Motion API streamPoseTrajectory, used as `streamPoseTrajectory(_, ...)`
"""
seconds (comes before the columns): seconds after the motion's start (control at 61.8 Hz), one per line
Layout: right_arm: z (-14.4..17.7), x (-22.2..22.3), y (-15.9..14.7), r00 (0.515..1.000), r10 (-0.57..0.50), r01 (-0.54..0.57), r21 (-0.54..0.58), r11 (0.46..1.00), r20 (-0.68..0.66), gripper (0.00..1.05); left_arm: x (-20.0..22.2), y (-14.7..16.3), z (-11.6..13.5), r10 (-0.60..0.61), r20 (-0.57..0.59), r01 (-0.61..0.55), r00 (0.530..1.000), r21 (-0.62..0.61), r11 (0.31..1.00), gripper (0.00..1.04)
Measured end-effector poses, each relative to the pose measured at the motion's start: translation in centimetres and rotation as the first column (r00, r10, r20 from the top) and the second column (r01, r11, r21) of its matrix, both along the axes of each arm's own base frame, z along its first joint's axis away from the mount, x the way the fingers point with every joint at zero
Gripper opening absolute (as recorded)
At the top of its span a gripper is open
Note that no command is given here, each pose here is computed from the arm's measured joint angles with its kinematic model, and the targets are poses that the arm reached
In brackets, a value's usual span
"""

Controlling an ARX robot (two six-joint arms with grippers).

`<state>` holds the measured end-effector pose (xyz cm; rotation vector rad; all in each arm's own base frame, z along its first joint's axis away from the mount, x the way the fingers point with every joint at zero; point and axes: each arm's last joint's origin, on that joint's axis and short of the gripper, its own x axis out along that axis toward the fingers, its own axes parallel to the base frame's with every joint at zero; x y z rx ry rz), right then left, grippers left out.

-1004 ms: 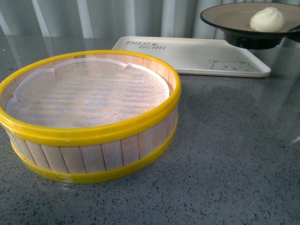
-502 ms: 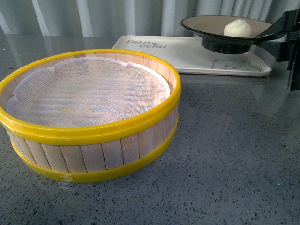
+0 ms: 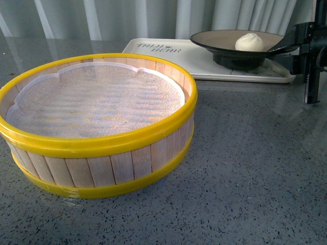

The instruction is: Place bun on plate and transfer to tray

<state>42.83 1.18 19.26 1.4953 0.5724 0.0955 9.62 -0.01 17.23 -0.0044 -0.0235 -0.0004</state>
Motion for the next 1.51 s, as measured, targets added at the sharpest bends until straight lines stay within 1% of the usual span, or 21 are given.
streamPoseTrajectory(0.34, -0.2, 0.2, 0.5, 1.000, 0.007, -0.007, -0.031, 0.999, -0.011, 0.02, 0.0, 0.0, 0.0, 0.000, 0.000, 0.000, 1.000, 0.000, 1.000, 0.98)
streamPoseTrajectory(0.421, -0.1, 0.2, 0.6, 1.000, 0.006, -0.006, -0.037, 0.999, -0.010, 0.13, 0.0, 0.0, 0.0, 0.000, 0.000, 0.000, 1.000, 0.000, 1.000, 0.98)
streamPoseTrajectory(0.502, 0.0, 0.2, 0.6, 1.000, 0.003, -0.004, -0.047, 0.999, -0.016, 0.27, 0.0, 0.0, 0.0, 0.000, 0.000, 0.000, 1.000, 0.000, 1.000, 0.98)
streamPoseTrajectory(0.534, 0.0, 0.2, 0.6, 1.000, 0.001, -0.002, -0.050, 0.999, -0.015, 0.31, 0.0, 0.0, 0.0, 0.000, 0.000, 0.000, 1.000, 0.000, 1.000, 0.98)
streamPoseTrajectory(0.615, 0.0, 0.2, 0.5, 1.000, -0.003, 0.002, -0.055, 0.998, -0.014, 0.45, 0.0, 0.0, 0.0, 0.000, 0.000, 0.000, 1.000, 0.000, 1.000, 0.98)
streamPoseTrajectory(0.68, 0.3, 0.1, 0.5, 1.000, -0.005, 0.005, -0.058, 0.998, -0.008, 0.54, 0.0, 0.0, 0.0, 0.000, 0.000, 0.000, 1.000, 0.000, 1.000, 0.98)
streamPoseTrajectory(0.745, 0.9, -0.4, 0.5, 1.000, -0.008, 0.008, -0.061, 0.998, 0.005, 0.66, 0.0, 0.0, 0.0, 0.000, 0.000, 0.000, 1.000, 0.000, 1.000, 0.98)
streamPoseTrajectory(0.874, 2.0, -1.8, 0.4, 0.999, -0.035, 0.036, -0.071, 0.997, 0.007, 0.86, 0.0, 0.0, 0.0, 0.000, 0.000, 0.000, 1.000, 0.000, 1.000, 0.98)
streamPoseTrajectory(0.923, 2.4, -2.7, 0.4, 0.999, -0.046, 0.047, -0.075, 0.996, 0.011, 0.96, 0.0, 0.0, 0.0, 0.000, 0.000, 0.000, 1.000, 0.000, 1.000, 0.98)
streamPoseTrajectory(0.955, 2.6, -3.2, 0.3, 0.998, -0.054, 0.055, -0.078, 0.995, 0.010, 0.98, 0.0, 0.0, 0.0, 0.000, 0.000, 0.000, 1.000, 0.000, 1.000, 0.98)
streamPoseTrajectory(1.02, 2.9, -4.3, 0.3, 0.997, -0.071, 0.071, -0.100, 0.992, 0.008, 0.95, 0.0, 0.0, 0.0, 0.000, 0.000, 0.000, 1.000, 0.000, 1.000, 0.98)
streamPoseTrajectory(1.069, 3.1, -5.1, 0.3, 0.997, -0.082, 0.082, -0.119, 0.990, 0.006, 0.96, 0.0, 0.0, 0.0, 0.000, 0.000, 0.000, 1.000, 0.000, 1.000, 0.98)
streamPoseTrajectory(1.182, 5.1, -8.4, -0.6, 0.991, -0.133, 0.130, -0.180, 0.975, -0.005, 0.96, 0.0, 0.0, 0.0, 0.000, 0.000, 0.000, 1.000, 0.000, 1.000, 0.98)
streamPoseTrajectory(1.247, 6.3, -9.6, -1.8, 0.983, -0.183, 0.181, -0.225, 0.958, 0.009, 0.96, 0.0, 0.0, 0.0, 0.000, 0.000, 0.000, 1.000, 0.000, 1.000, 0.98)
streamPoseTrajectory(1.312, 7.6, -10.8, -3.5, 0.965, -0.257, 0.259, -0.280, 0.924, 0.047, 0.96, 0.0, 0.0, 0.0, 0.000, 0.000, 0.000, 1.000, 0.000, 1.000, 0.98)
streamPoseTrajectory(1.344, 8.6, -11.8, -4.7, 0.946, -0.311, 0.325, -0.327, 0.888, 0.094, 0.96, 0.0, 0.0, 0.0, 0.000, 0.000, 0.000, 1.000, 0.000, 1.000, 0.98)
streamPoseTrajectory(1.36, 8.8, -12.0, -5.0, 0.940, -0.324, 0.340, -0.339, 0.877, 0.107, 0.96, 0.0, 0.0, 0.0, 0.000, 0.000, 0.000, 1.000, 0.000, 1.000, 0.98)
streamPoseTrajectory(1.425, 10.1, -13.6, -6.6, 0.904, -0.381, 0.428, -0.412, 0.804, 0.194, 0.96, 0.0, 0.0, 0.0, 0.000, 0.000, 0.000, 1.000, 0.000, 1.000, 0.98)
streamPoseTrajectory(1.457, 10.9, -14.9, -7.4, 0.879, -0.396, 0.476, -0.465, 0.746, 0.264, 0.96, 0.0, 0.0, 0.0, 0.000, 0.000, 0.000, 1.000, 0.000, 1.000, 0.98)
streamPoseTrajectory(1.474, 11.2, -15.5, -7.6, 0.867, -0.397, 0.497, -0.501, 0.708, 0.300, 0.96, 0.0, 0.0, 0.0, 0.000, 0.000, 0.000, 1.000, 0.000, 1.000, 0.98)
streamPoseTrajectory(1.506, 11.6, -16.5, -7.9, 0.849, -0.397, 0.529, -0.532, 0.661, 0.350, 0.96, 0.0, 0.0, 0.0, 0.000, 0.000, 0.000, 1.000, 0.000, 1.000, 0.98)
